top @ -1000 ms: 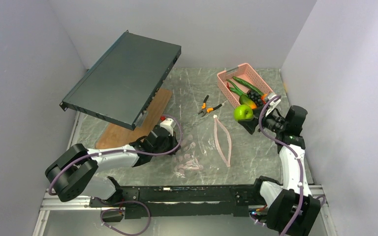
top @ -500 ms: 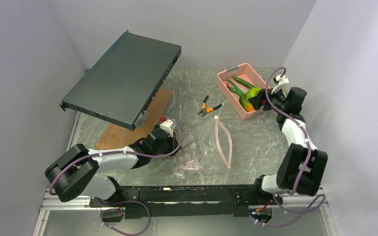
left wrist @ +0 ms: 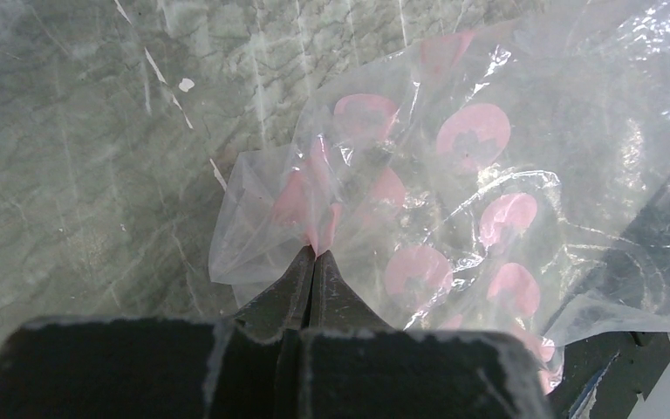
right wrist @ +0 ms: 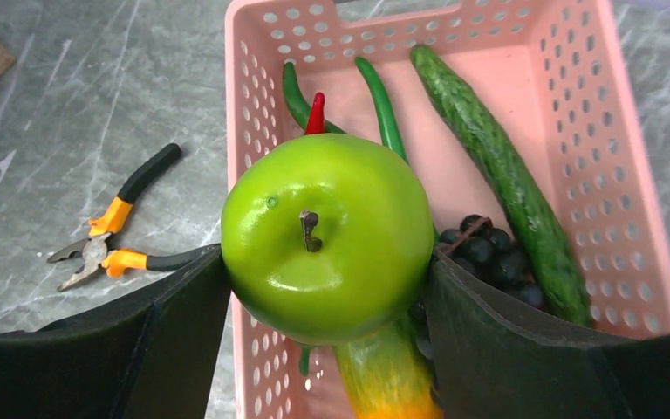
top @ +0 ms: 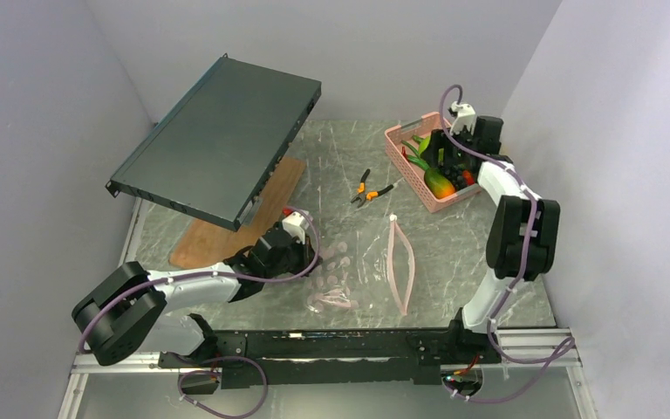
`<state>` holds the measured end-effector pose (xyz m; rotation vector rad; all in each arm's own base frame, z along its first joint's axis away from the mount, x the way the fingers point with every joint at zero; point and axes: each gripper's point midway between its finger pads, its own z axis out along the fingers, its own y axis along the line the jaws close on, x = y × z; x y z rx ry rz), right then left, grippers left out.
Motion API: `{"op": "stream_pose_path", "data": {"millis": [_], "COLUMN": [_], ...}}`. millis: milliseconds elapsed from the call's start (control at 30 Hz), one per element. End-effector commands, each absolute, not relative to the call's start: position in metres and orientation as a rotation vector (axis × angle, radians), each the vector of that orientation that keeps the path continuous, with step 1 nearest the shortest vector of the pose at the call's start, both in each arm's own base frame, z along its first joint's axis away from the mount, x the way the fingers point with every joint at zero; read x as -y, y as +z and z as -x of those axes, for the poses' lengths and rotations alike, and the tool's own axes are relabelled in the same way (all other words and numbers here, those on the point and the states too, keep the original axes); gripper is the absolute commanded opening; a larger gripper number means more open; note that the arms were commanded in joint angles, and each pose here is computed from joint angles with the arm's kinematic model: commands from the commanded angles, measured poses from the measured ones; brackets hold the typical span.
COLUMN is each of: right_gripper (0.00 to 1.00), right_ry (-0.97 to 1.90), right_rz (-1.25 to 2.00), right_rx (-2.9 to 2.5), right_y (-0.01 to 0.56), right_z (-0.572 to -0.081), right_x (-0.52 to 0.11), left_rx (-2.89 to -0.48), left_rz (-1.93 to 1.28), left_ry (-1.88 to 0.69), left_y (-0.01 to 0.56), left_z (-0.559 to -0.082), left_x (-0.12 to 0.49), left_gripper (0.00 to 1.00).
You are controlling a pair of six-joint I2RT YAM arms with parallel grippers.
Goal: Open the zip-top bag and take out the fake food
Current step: Place the fake fruit in the bin, then pick up the zipper food storage bag at the center of the board.
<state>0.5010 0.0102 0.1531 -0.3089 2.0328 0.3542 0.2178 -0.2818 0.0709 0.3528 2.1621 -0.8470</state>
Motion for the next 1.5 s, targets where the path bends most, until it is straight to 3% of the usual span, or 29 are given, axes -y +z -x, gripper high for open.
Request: {"op": "stream_pose_path", "data": {"millis": [0, 100, 167, 233, 267, 533, 667, 800, 933, 1100, 1467], "right_gripper": [0.29, 0.43, 0.64, 0.97, 0.99, 1.0, 1.0, 1.0, 1.0, 1.0, 1.0], "right_ry": [0.313, 0.311, 0.305, 0.303, 0.297, 0.291, 0.397, 0.688, 0.76, 0.782, 0.899], "right_rz": [0.302, 0.306, 0.321, 0.338, 0.342, 0.417, 0.517, 0.575, 0.837, 0.947, 0.788], "right_rx": [-2.08, -2.105, -2.114, -2.108, -2.103, -1.972, -1.816, -1.652, -1.602, -1.647, -1.73], "right_y": [0.146, 0.138, 0.137, 0.143, 0.146, 0.203, 0.25, 0.283, 0.27, 0.241, 0.211], "right_z": [-0.52, -0.527, -0.529, -0.531, -0.531, -0.497, -0.44, -0.355, -0.28, -0.224, -0.21], "right_x": [-0.008, -0.007, -0.006, -0.006, -0.005, -0.017, -0.036, -0.061, -0.089, -0.101, -0.108], "left_rx": [-2.104, -2.1, -2.093, -2.089, -2.084, -2.066, -2.055, -2.053, -2.051, -2.036, -1.997], "left_rz": [-0.368, -0.361, -0.361, -0.358, -0.357, -0.352, -0.364, -0.374, -0.375, -0.367, -0.334], "left_ry": [-0.894, -0.903, -0.912, -0.93, -0.946, -1.0, -1.033, -1.057, -1.061, -1.067, -1.076], "left_y": [0.084, 0.087, 0.089, 0.092, 0.094, 0.106, 0.114, 0.119, 0.121, 0.127, 0.141], "left_z": [-0.218, -0.217, -0.216, -0.215, -0.214, -0.208, -0.204, -0.202, -0.201, -0.201, -0.203], "left_x": [0.286, 0.286, 0.287, 0.287, 0.289, 0.291, 0.293, 0.296, 0.297, 0.296, 0.293], "left_gripper": [0.0, 0.0, 0.0, 0.0, 0.0, 0.0, 0.0, 0.0, 0.0, 0.0, 0.0]}}
